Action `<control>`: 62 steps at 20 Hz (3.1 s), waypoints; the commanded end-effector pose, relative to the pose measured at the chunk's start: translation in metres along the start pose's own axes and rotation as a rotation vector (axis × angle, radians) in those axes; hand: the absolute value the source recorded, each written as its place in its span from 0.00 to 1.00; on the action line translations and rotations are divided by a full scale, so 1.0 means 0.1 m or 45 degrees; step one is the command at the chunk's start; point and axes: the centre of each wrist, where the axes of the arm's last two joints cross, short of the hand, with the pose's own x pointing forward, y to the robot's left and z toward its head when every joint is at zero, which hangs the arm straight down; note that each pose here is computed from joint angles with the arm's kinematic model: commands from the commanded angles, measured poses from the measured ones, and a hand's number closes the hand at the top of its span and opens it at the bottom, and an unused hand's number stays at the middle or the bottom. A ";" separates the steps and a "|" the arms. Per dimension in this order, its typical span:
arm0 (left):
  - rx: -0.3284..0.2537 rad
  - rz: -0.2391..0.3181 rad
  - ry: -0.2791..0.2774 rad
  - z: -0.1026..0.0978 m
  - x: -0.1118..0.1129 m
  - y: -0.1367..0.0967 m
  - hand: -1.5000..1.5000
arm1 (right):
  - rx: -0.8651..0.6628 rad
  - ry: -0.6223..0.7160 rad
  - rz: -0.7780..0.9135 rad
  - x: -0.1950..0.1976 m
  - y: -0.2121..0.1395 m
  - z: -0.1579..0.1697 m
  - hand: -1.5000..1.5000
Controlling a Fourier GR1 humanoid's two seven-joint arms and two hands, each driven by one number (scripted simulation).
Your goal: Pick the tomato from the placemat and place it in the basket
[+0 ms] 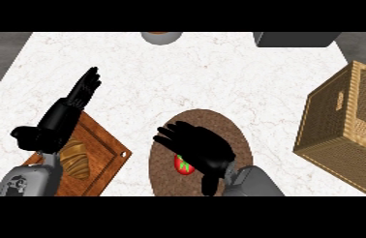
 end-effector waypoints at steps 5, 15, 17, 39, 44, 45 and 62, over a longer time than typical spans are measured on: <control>0.010 0.003 -0.001 -0.05 0.01 0.12 0.50 | 0.042 0.072 0.043 -0.11 0.25 -0.12 0.00; -0.006 -0.005 -0.008 -0.02 0.08 0.04 0.50 | 0.195 0.052 0.032 -0.09 0.50 -0.30 0.00; -0.007 -0.012 -0.027 -0.14 -0.03 -0.26 0.50 | 0.243 0.027 0.048 -0.17 0.60 -0.29 1.00; 0.117 -0.009 0.057 0.15 -0.06 0.13 0.50 | -0.273 0.979 -0.076 -0.43 0.75 0.50 1.00; 0.058 -0.009 0.028 0.16 -0.05 0.07 0.50 | -0.585 1.012 -0.399 0.20 0.68 0.80 1.00; 0.073 -0.028 0.038 0.11 -0.05 0.12 0.50 | -0.638 0.975 -0.471 0.39 0.68 0.82 1.00; 0.033 0.008 0.033 0.10 -0.01 0.04 0.50 | -1.412 0.910 -0.534 1.28 -0.24 1.64 1.00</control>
